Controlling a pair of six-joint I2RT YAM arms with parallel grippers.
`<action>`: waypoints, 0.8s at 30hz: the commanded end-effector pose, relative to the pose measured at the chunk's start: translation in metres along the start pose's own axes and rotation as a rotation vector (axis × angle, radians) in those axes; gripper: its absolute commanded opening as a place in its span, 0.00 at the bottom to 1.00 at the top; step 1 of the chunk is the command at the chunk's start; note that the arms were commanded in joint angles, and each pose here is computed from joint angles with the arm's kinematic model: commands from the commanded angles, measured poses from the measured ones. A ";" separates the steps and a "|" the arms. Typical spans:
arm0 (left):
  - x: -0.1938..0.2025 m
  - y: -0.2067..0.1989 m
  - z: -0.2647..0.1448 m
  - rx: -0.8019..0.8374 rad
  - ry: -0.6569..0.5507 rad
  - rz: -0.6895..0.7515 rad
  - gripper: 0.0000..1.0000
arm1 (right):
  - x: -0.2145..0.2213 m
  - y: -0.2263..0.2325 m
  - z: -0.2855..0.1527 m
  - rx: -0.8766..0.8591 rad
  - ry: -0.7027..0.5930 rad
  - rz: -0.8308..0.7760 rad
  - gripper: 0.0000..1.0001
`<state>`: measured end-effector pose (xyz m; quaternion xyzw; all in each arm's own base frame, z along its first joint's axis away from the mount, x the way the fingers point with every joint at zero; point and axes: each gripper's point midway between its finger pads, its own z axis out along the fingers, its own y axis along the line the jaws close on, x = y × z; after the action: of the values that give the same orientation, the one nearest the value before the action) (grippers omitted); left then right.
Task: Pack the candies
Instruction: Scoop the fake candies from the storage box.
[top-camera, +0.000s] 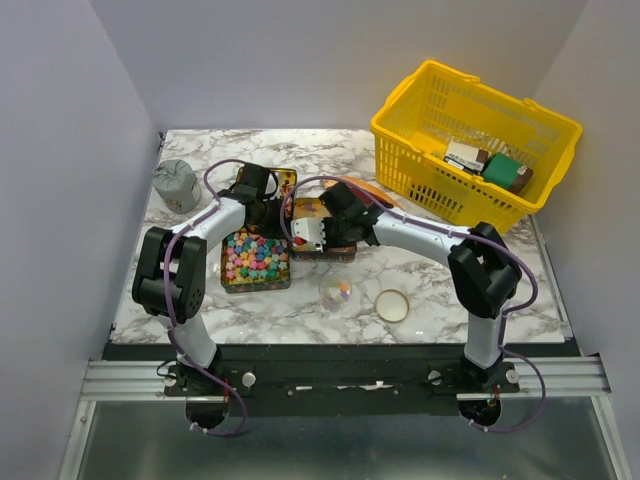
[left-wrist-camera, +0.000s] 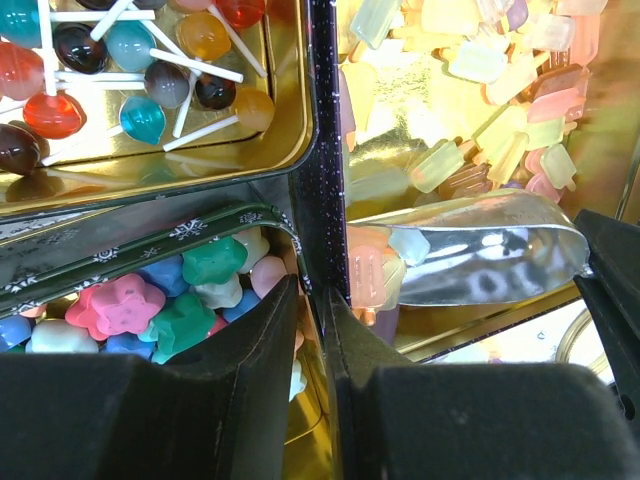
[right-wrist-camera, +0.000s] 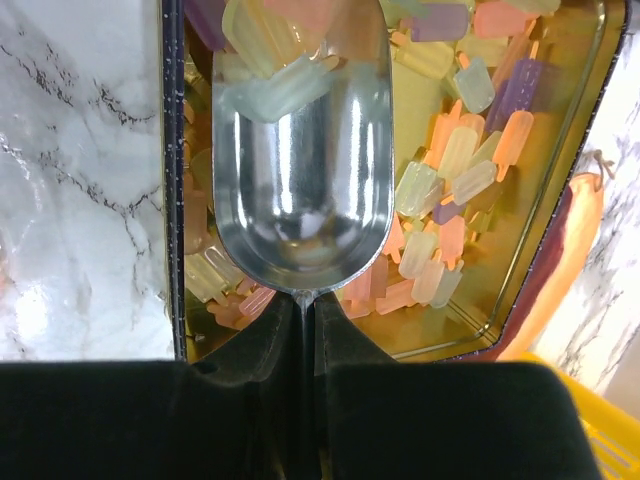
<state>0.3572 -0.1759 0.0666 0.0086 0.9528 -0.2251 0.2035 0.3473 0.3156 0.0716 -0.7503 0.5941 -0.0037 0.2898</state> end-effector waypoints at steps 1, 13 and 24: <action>-0.001 -0.013 0.003 0.067 0.004 0.021 0.29 | -0.002 0.041 0.018 -0.188 -0.014 0.054 0.01; 0.000 -0.015 0.002 0.077 0.000 0.022 0.27 | -0.010 0.049 0.020 -0.363 -0.125 0.290 0.01; -0.008 -0.013 -0.004 0.044 -0.034 0.030 0.27 | -0.007 0.023 0.014 -0.260 -0.200 0.376 0.01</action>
<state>0.3574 -0.1759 0.0668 0.0126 0.9525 -0.2252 0.2048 0.3413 0.3153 0.0570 -0.6678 0.6873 0.1552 0.2399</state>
